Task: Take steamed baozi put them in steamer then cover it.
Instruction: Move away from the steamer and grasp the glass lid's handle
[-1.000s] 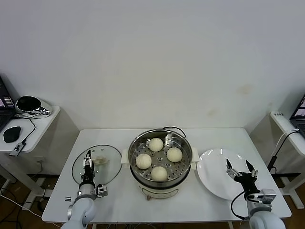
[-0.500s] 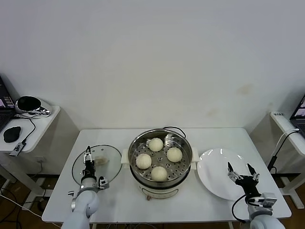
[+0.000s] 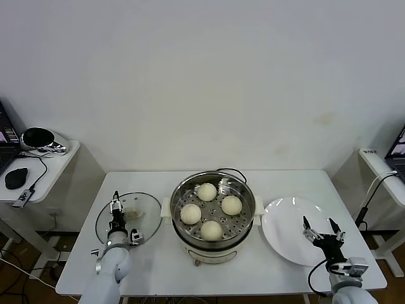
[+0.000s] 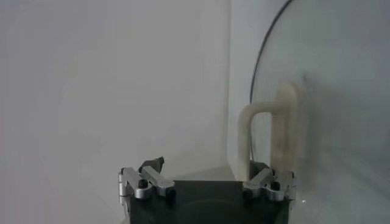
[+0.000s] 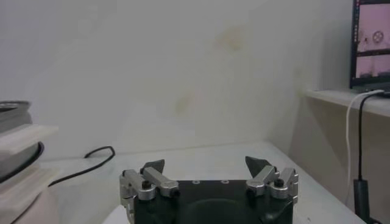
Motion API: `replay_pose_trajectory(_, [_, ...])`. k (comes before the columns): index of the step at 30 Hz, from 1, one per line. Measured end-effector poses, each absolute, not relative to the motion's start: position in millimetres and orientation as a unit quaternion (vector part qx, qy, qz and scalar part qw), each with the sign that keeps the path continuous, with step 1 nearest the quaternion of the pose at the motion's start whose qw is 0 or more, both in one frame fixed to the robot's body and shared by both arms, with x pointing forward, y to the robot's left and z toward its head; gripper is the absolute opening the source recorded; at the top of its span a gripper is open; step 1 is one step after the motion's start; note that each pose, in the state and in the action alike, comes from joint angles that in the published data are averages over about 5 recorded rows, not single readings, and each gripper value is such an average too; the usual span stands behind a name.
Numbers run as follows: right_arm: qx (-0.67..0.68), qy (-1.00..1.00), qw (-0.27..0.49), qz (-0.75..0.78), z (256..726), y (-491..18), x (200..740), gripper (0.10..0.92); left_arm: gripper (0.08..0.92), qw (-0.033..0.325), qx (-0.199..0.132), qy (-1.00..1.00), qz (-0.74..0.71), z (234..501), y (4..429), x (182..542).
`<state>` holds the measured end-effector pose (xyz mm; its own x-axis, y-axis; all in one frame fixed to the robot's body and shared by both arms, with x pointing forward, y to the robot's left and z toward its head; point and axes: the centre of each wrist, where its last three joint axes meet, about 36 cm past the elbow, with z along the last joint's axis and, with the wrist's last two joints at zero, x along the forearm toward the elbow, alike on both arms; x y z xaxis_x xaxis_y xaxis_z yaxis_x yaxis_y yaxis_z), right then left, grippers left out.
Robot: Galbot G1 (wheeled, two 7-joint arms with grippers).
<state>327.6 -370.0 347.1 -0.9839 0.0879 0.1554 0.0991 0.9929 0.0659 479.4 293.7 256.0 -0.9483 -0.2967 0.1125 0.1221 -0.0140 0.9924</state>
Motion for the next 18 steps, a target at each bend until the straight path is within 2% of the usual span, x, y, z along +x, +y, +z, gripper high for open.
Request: replay_pose_trajectory(18, [-0.052,-0.995,0.074,-0.031,351,-376,323,0.823,0.282,0.151,0.054,-0.701,-0.695,244,298,477])
